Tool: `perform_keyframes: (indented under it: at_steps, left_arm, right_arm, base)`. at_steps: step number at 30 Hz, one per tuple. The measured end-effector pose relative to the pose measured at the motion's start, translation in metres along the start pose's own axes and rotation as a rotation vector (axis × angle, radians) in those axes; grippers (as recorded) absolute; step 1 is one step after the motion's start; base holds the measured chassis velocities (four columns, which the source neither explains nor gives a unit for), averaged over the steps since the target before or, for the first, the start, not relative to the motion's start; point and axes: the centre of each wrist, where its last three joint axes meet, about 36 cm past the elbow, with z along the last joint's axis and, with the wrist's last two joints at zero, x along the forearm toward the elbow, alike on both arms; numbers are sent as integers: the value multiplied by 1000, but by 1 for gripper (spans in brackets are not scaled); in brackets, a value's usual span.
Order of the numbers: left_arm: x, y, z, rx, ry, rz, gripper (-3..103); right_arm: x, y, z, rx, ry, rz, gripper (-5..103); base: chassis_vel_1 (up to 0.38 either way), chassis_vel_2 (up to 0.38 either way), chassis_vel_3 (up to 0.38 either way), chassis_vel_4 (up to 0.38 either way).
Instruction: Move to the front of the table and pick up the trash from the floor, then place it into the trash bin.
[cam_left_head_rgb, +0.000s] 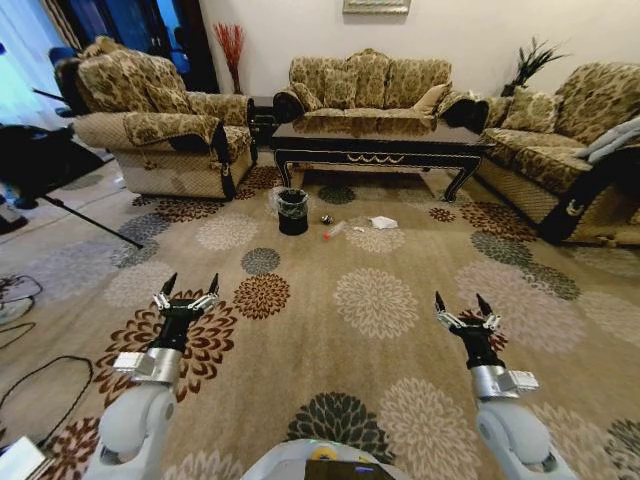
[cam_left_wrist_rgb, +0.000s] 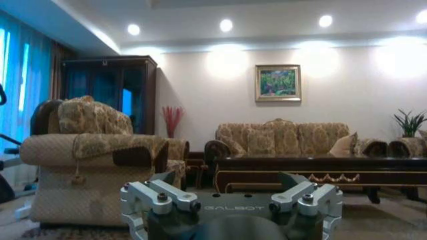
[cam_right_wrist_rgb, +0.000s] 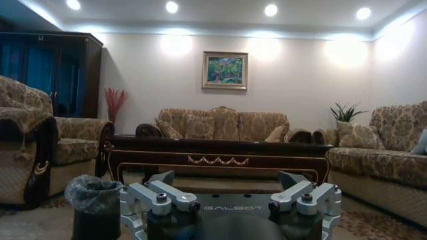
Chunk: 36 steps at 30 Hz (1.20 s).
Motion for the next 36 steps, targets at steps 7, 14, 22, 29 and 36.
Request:
perform_keyframes:
  at_steps: [7,14,22,29,36]
  left_arm:
    - [0,3,-11,-8,-18,-21,100]
    - [1,5,-11,-5,17,-38,100]
    - [-7,9,-20,18,187,-26,100]
    - [-8,13,-20,26,212,-24,100]
    - [-5,10,-23,40,206,-9,100]
  right_arm:
    - [-2,-1,3,1,1,1,100]
    - [-5,-1,4,0,-3,2,100]
    - [-6,-1,-3,8,-16,-14,100]
    - [-5,1,-3,7,-19,-21,100]
    - [-3,4,-1,8,-17,-24,100]
  base:
    - [-173,182,186,-185]
    - [-295,286,313,-279]
    - [-357,340,366,-350]
    - [-363,357,358,-372]
    - [-339,341,346,-328]
